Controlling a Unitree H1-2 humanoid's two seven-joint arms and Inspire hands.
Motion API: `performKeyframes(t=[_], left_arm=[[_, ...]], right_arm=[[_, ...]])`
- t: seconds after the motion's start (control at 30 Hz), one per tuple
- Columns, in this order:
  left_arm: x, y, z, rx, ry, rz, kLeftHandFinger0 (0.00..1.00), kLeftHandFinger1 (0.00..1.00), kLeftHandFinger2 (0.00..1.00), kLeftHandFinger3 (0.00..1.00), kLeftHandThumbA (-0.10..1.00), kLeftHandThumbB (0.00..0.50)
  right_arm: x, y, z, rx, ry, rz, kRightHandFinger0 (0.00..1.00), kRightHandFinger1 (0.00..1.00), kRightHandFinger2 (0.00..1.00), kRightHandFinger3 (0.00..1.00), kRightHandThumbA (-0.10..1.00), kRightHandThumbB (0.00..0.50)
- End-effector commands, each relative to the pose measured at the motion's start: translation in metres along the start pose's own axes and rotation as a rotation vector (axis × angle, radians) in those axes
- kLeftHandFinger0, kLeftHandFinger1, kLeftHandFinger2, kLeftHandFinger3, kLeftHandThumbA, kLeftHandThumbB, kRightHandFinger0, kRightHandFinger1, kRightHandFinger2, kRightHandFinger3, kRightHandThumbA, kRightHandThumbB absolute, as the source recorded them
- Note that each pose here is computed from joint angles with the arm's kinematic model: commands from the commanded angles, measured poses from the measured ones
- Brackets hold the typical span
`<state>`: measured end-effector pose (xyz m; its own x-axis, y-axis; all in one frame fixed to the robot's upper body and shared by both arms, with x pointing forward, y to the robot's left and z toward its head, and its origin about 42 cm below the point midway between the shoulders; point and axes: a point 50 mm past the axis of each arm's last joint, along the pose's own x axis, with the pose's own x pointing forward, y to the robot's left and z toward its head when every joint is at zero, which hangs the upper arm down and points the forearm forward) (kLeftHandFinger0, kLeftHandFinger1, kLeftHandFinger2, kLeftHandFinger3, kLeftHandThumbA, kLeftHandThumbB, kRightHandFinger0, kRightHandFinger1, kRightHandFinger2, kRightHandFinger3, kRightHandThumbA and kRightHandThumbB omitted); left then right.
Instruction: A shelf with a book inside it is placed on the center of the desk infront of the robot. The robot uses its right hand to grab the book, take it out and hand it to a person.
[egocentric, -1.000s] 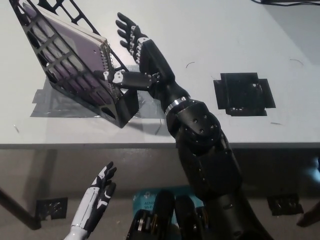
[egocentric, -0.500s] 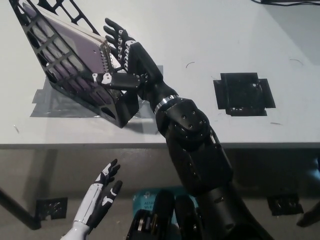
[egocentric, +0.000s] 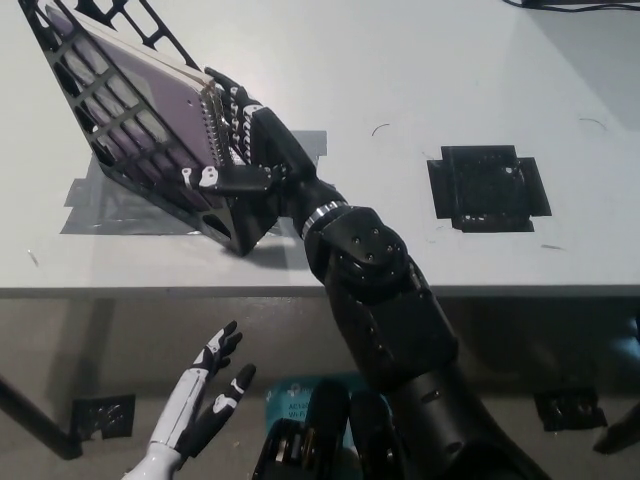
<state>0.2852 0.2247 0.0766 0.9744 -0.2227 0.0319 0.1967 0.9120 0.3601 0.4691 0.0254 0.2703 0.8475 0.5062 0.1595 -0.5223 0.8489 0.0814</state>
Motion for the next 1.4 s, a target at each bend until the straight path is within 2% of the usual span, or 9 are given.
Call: performKeyframes(t=[0.0, 0.07, 0.47, 0.53, 0.8, 1.03, 1.3, 1.33, 1.37], left_arm=[[0.007, 0.005, 0.013, 0.021, -0.038, -0.01, 1.0, 1.0, 1.0, 1.0, 0.84, 0.334], [0.008, 0.005, 0.013, 0.022, -0.034, -0.012, 1.0, 1.0, 1.0, 1.0, 0.84, 0.336], [0.008, 0.004, 0.014, 0.017, -0.04, -0.02, 1.0, 1.0, 1.0, 1.0, 0.83, 0.344], [0.008, 0.004, 0.014, 0.022, -0.046, -0.023, 1.0, 1.0, 1.0, 1.0, 0.84, 0.346], [0.01, 0.006, 0.013, 0.049, -0.059, -0.024, 1.0, 1.0, 1.0, 1.0, 0.84, 0.326], [0.01, 0.006, 0.015, 0.058, -0.065, -0.027, 1.0, 1.0, 1.0, 1.0, 0.81, 0.306], [0.011, 0.006, 0.016, 0.057, -0.061, -0.025, 1.0, 1.0, 1.0, 1.0, 0.81, 0.315], [0.011, 0.006, 0.016, 0.055, -0.061, -0.024, 1.0, 1.0, 1.0, 1.0, 0.8, 0.313], [0.011, 0.006, 0.016, 0.053, -0.061, -0.023, 1.0, 1.0, 1.0, 1.0, 0.8, 0.314]], right_arm=[[0.016, 0.018, 0.03, -0.03, -0.07, 0.038, 1.0, 1.0, 1.0, 1.0, 1.0, 0.368], [0.016, 0.019, 0.028, -0.032, -0.067, 0.042, 1.0, 1.0, 1.0, 1.0, 1.0, 0.387], [0.019, 0.025, 0.025, -0.034, -0.06, 0.056, 1.0, 1.0, 1.0, 1.0, 1.0, 0.363], [0.02, 0.025, 0.025, -0.026, -0.075, 0.065, 1.0, 1.0, 1.0, 1.0, 1.0, 0.323], [0.024, 0.028, 0.028, -0.012, -0.086, 0.074, 1.0, 1.0, 1.0, 1.0, 0.98, 0.303], [0.025, 0.031, 0.029, 0.0, -0.09, 0.076, 1.0, 1.0, 1.0, 1.0, 0.97, 0.34], [0.029, 0.031, 0.028, -0.036, -0.074, 0.052, 1.0, 1.0, 1.0, 1.0, 0.97, 0.359], [0.029, 0.031, 0.028, -0.043, -0.07, 0.052, 1.0, 1.0, 0.98, 1.0, 0.9, 0.268], [0.031, 0.03, 0.026, -0.042, -0.062, 0.047, 0.95, 0.91, 0.91, 0.94, 0.86, 0.293]])
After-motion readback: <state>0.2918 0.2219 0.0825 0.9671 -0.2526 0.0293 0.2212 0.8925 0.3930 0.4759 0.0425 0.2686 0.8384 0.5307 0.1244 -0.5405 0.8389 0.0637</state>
